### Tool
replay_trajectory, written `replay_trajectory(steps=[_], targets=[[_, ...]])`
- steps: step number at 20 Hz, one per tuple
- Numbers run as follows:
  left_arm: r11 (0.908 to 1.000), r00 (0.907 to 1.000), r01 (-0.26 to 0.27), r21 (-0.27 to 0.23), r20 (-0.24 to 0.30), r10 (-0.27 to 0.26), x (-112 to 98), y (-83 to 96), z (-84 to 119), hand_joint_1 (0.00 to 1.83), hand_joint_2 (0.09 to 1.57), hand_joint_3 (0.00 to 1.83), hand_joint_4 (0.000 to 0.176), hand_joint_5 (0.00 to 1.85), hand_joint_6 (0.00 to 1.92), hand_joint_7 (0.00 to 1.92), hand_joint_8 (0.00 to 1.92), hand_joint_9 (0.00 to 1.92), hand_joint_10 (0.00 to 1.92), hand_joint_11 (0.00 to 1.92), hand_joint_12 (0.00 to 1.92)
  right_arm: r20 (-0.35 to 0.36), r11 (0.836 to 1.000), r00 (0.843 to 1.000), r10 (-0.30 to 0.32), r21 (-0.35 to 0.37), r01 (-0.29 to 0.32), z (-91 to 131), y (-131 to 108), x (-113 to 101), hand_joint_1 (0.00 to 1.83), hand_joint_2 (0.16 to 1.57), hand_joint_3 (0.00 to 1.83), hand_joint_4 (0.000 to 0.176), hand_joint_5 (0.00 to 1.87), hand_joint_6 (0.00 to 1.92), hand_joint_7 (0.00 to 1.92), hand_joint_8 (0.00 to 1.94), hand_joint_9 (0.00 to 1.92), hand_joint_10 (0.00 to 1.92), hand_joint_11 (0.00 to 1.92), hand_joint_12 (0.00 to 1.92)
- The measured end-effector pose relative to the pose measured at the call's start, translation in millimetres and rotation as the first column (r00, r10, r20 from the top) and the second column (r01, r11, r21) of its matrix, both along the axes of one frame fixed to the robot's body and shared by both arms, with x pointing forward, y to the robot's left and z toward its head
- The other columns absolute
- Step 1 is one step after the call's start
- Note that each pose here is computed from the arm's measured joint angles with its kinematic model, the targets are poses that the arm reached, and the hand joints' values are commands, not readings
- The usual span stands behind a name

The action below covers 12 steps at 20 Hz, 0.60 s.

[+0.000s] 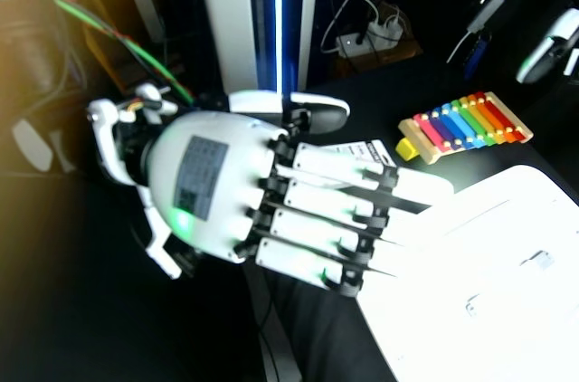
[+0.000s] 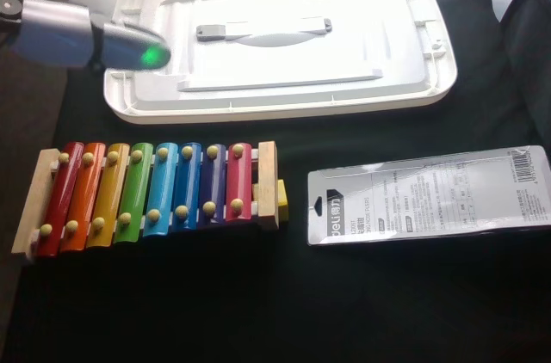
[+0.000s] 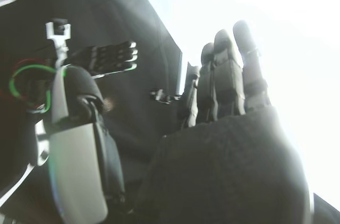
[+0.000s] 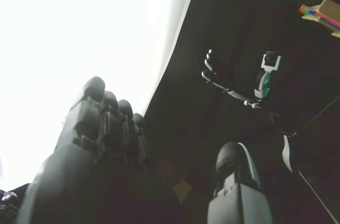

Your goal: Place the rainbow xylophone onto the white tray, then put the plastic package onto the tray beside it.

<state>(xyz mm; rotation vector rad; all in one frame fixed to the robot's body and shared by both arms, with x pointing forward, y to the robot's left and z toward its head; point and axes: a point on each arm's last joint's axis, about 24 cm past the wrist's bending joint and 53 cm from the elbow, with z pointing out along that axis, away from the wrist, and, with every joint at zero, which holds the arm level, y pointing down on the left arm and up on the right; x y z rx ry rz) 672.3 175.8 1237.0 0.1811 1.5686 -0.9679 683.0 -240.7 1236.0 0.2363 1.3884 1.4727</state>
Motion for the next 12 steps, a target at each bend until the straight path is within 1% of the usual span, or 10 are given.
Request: replay_trajectory(steps=[1, 3, 4, 5, 7, 8, 9, 10, 11, 12], targets=[[1.0000, 1.0000, 0.002, 0.001, 0.001, -0.002, -2, 1.3, 1, 0.60, 0.89, 0.00, 0.000, 0.00, 0.00, 0.17, 0.00, 0.22, 0.00, 0.00, 0.73, -0.001, 1.000, 1.000, 0.000, 0.000, 0.000, 0, 0, 0, 0.45, 1.06, 0.00, 0.015, 0.06, 0.00, 0.11, 0.00, 0.07, 0.00, 0.00, 0.40], [0.9999, 1.0000, 0.006, 0.010, 0.001, -0.006, -10, 6.4, 1, 0.54, 0.79, 0.00, 0.000, 0.00, 0.00, 0.17, 0.00, 0.22, 0.00, 0.00, 0.66, 0.000, 1.000, 1.000, 0.002, 0.001, -0.002, 0, 1, 0, 0.46, 1.05, 0.00, 0.020, 0.07, 0.00, 0.10, 0.00, 0.07, 0.00, 0.00, 0.39], [0.9996, 0.9999, 0.010, 0.026, -0.002, -0.010, -14, 7.9, -1, 0.53, 0.77, 0.00, 0.000, 0.00, 0.00, 0.13, 0.00, 0.18, 0.00, 0.00, 0.55, -0.001, 1.000, 1.000, 0.002, 0.002, -0.002, -1, 1, 0, 0.47, 1.06, 0.00, 0.020, 0.08, 0.00, 0.11, 0.00, 0.07, 0.00, 0.00, 0.35], [0.9991, 0.9998, 0.018, 0.039, -0.005, -0.018, -18, 8.9, -2, 0.51, 0.74, 0.00, 0.000, 0.00, 0.00, 0.13, 0.00, 0.18, 0.00, 0.00, 0.59, -0.002, 1.000, 1.000, 0.003, 0.001, -0.003, -1, 1, 0, 0.45, 1.05, 0.00, 0.016, 0.09, 0.01, 0.12, 0.01, 0.09, 0.01, 0.00, 0.34], [0.9984, 0.9986, 0.043, 0.037, -0.032, -0.042, -23, 8.4, -4, 0.48, 0.74, 0.00, 0.015, 0.00, 0.00, 0.10, 0.00, 0.16, 0.00, 0.00, 0.64, -0.001, 1.000, 1.000, 0.005, 0.003, -0.005, -2, 2, 0, 0.46, 1.05, 0.00, 0.024, 0.14, 0.01, 0.14, 0.00, 0.10, 0.01, 0.00, 0.38], [0.9979, 0.9979, 0.053, 0.039, -0.040, -0.051, -26, 7.6, -5, 0.49, 0.75, 0.01, 0.027, 0.00, 0.00, 0.11, 0.00, 0.16, 0.00, 0.00, 0.65, -0.002, 1.000, 1.000, 0.005, 0.004, -0.005, -2, 3, 0, 0.48, 1.06, 0.00, 0.019, 0.14, 0.00, 0.14, 0.00, 0.10, 0.01, 0.00, 0.39], [0.9969, 0.9970, 0.064, 0.045, -0.047, -0.062, -30, 5.2, -7, 0.49, 0.76, 0.01, 0.022, 0.00, 0.00, 0.12, 0.01, 0.17, 0.00, 0.00, 0.66, -0.004, 1.000, 1.000, 0.006, 0.004, -0.006, -3, 3, 0, 0.49, 1.06, 0.00, 0.021, 0.14, 0.00, 0.14, 0.00, 0.11, 0.01, 0.00, 0.39], [0.9942, 0.9957, 0.083, 0.068, -0.046, -0.080, -36, 0.6, -10, 0.49, 0.75, 0.00, 0.035, 0.00, 0.00, 0.12, 0.01, 0.16, 0.00, 0.00, 0.65, -0.005, 1.000, 1.000, 0.005, 0.003, -0.005, -3, 3, 0, 0.50, 1.06, 0.00, 0.024, 0.15, 0.00, 0.14, 0.00, 0.11, 0.01, 0.00, 0.42], [0.9920, 0.9945, 0.094, 0.085, -0.054, -0.090, -40, -2.5, -14, 0.51, 0.74, 0.00, 0.058, 0.00, 0.00, 0.10, 0.00, 0.14, 0.00, 0.00, 0.59, -0.004, 1.000, 1.000, 0.005, 0.004, -0.005, -3, 3, 0, 0.50, 1.06, 0.00, 0.022, 0.15, 0.00, 0.13, 0.00, 0.10, 0.00, 0.00, 0.41], [0.9894, 0.9930, 0.104, 0.102, -0.066, -0.098, -43, -5.2, -20, 0.54, 0.73, 0.00, 0.068, 0.00, 0.00, 0.12, 0.00, 0.16, 0.00, 0.03, 0.53, -0.003, 1.000, 1.000, 0.006, 0.005, -0.006, -3, 3, 0, 0.52, 1.07, 0.00, 0.020, 0.15, 0.00, 0.13, 0.00, 0.10, 0.00, 0.00, 0.40]])
